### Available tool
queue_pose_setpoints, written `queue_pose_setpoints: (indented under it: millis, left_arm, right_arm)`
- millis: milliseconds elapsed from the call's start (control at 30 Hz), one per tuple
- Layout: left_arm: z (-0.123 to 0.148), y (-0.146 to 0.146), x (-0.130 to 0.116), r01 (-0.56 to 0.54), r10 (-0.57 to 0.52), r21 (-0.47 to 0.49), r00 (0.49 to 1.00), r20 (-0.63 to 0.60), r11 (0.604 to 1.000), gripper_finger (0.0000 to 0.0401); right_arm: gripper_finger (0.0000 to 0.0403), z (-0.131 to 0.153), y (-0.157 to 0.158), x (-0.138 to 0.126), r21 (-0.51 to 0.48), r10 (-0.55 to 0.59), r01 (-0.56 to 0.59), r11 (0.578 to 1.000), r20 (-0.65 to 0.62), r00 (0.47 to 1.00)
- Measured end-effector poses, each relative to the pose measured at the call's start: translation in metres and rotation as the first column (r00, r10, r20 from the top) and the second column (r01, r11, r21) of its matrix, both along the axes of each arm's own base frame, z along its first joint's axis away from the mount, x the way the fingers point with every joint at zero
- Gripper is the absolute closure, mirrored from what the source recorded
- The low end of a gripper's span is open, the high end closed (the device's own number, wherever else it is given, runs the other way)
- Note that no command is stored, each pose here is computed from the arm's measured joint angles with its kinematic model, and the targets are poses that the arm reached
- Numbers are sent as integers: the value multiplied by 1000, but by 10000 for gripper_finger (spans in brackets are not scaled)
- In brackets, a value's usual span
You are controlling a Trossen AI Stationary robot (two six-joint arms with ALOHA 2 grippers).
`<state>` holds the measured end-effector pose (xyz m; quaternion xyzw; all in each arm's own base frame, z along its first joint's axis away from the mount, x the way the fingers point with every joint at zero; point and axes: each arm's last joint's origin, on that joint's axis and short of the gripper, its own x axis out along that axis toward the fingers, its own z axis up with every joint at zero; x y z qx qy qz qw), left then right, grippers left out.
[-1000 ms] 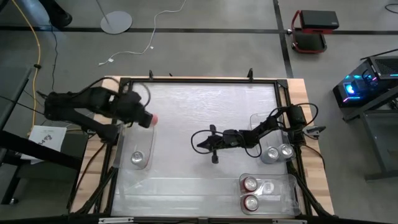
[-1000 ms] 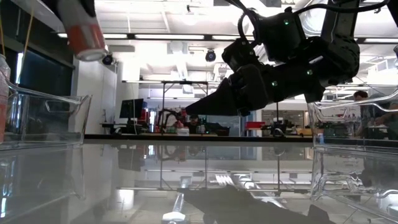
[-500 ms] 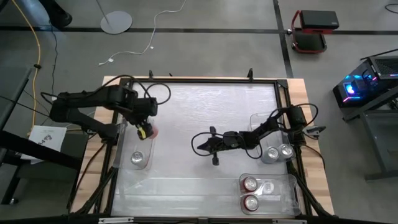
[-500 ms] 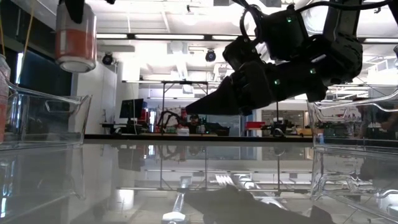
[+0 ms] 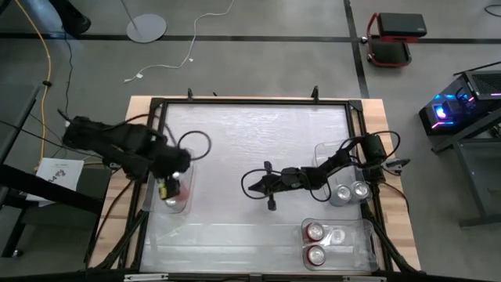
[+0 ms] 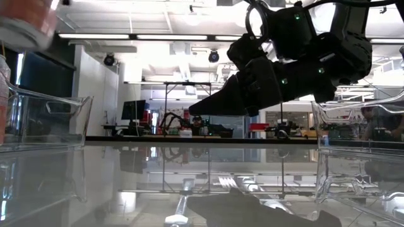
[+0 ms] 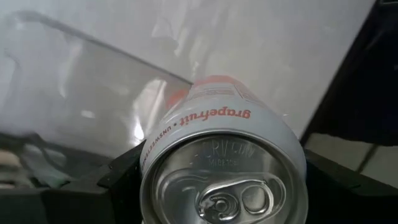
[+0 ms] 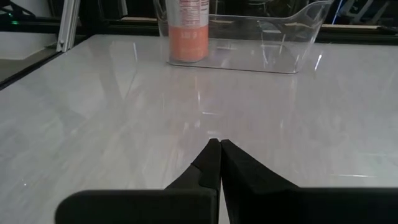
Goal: Sort soda cans
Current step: Put the orange-white soda can into the left transparent bin
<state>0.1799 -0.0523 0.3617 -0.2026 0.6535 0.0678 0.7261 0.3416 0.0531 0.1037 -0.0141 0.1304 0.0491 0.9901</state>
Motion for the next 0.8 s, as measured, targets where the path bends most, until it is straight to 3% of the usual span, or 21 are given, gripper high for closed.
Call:
queue_pose_setpoints:
  millis: [200,333,467,633,800]
  left_arm:
    - [9,-20,-24,-179,175,-109,983,-48,978,113]
    - [12,-37,-38,-232,216,-157,970,-111,960,113]
    - [5,-53,-48,-245,225,-128,962,-155,961,113]
    - [-30,-67,-59,-202,184,-34,941,-285,979,113]
    - [-47,-71,-66,-176,147,-34,903,-404,984,113]
  right_arm:
    - [403,4,1,4,17,-3,3,1000,16,1000]
    - [403,11,2,11,19,-3,2,1000,45,999]
    - [403,16,6,16,9,18,-18,1000,69,997]
    - [403,19,15,17,-18,48,-47,999,80,996]
    - [403,20,18,17,-38,62,-59,998,83,995]
